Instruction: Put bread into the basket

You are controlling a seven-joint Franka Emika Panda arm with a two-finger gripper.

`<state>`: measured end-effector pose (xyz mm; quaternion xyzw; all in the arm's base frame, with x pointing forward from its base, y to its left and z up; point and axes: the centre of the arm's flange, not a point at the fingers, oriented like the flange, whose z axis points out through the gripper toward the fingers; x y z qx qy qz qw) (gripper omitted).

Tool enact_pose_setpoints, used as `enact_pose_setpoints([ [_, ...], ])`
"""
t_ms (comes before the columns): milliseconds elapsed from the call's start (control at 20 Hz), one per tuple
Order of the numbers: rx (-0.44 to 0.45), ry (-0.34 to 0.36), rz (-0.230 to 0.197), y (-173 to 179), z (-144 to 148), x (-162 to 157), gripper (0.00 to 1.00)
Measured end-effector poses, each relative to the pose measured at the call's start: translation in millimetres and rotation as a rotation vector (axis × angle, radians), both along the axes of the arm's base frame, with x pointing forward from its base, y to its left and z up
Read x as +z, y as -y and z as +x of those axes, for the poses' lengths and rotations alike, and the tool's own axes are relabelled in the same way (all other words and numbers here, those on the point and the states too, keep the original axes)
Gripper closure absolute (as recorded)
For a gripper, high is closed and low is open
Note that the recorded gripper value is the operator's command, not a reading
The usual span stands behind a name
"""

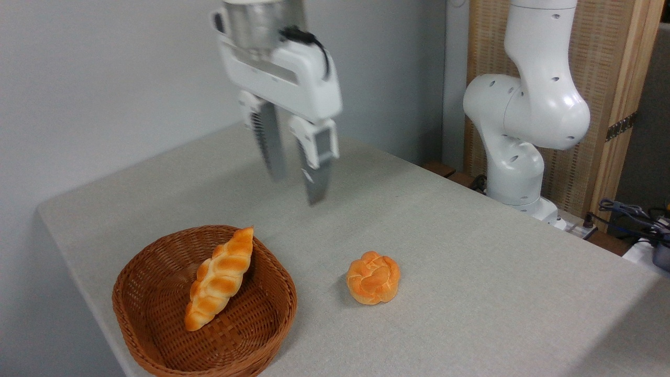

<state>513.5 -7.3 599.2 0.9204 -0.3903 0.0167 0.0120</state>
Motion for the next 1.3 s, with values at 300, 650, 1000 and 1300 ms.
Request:
enact_pose_setpoints([
  [300,-0.214,-0.033,-0.017,-42,-37,-71,0.00],
  [650,-0.300,-0.034,-0.014,-41,-49,-158,0.00],
  [1000,-0.369,-0.039,-0.016,-40,-52,-165,0.00],
  [1300,-0.399,-0.040,0.038,-42,-54,-182,0.53],
])
